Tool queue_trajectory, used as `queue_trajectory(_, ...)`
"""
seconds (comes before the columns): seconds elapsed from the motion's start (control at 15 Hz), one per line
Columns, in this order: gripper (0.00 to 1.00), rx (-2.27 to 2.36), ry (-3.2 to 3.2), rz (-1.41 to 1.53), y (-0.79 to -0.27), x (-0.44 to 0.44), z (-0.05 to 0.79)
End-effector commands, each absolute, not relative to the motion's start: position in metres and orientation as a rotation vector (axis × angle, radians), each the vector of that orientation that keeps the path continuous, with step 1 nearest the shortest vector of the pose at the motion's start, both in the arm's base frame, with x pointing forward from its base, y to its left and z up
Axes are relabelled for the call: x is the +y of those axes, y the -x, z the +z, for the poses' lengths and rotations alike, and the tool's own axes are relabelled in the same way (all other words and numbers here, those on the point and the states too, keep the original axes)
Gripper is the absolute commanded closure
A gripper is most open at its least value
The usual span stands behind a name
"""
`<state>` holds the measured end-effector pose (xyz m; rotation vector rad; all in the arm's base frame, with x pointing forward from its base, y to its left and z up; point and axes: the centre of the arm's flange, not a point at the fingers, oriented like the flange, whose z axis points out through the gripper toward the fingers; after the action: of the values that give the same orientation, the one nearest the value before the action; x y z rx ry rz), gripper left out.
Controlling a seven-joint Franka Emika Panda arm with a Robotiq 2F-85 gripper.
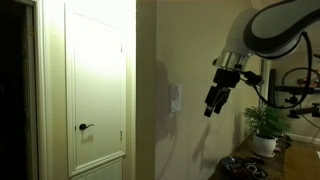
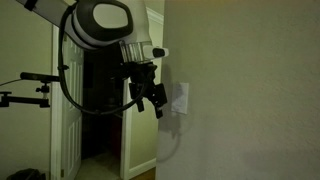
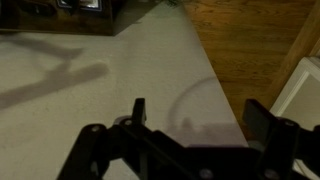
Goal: Flip the switch on the wall
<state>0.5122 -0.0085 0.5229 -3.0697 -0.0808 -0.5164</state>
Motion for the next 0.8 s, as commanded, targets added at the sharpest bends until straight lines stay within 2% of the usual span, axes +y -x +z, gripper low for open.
queue_trajectory(0.0,0.28,-0.074,3.023,-0.623,-0.541,0.0,0.523)
queue_trajectory(0.6,0.87,-0.034,2.944,-0.906,-0.573,0.0,0.555)
queue_trajectory(0.73,0.96,-0.013,2.92,-0.953,-0.576,-0.001,0.563)
